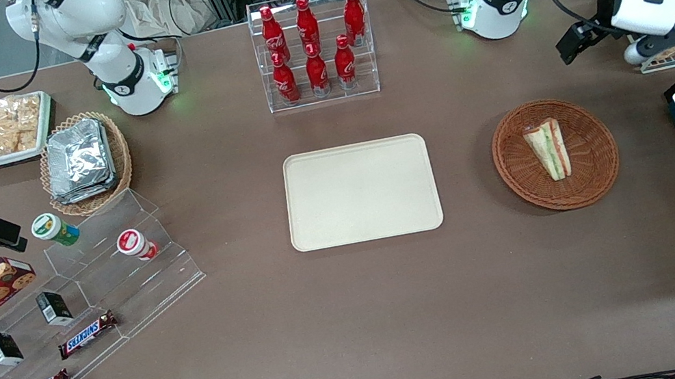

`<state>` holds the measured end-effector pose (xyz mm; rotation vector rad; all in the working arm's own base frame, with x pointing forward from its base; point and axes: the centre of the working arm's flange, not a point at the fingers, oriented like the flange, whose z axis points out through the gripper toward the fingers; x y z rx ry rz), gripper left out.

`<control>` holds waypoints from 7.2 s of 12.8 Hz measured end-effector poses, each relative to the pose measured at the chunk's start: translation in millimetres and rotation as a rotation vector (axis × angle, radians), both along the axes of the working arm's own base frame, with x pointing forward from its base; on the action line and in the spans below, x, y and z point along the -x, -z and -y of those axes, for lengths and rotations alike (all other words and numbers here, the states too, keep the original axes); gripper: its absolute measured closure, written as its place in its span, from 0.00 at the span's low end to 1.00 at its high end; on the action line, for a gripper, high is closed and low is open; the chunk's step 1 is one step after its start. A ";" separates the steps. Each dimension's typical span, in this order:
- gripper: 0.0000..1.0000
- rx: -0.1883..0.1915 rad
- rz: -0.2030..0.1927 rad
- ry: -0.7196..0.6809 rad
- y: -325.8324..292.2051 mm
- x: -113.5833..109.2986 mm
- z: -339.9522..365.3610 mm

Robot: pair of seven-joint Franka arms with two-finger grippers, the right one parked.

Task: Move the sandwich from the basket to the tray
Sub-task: 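Move the open left gripper toward the sandwich in the wicker basket, then lower the left gripper around the wrapped sandwich and close it, then lift the sandwich out of the basket with the left gripper, then carry the sandwich over the cream tray and lower it down, then open the left gripper to release the sandwich and raise it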

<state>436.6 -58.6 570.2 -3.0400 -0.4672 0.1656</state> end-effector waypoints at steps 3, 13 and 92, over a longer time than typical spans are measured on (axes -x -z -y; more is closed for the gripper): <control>0.00 0.001 0.025 -0.007 19.7 14.5 -5.6; 0.00 -0.019 0.066 0.000 208.4 -18.6 -27.8; 0.04 -0.044 -0.092 0.297 333.9 -33.2 331.2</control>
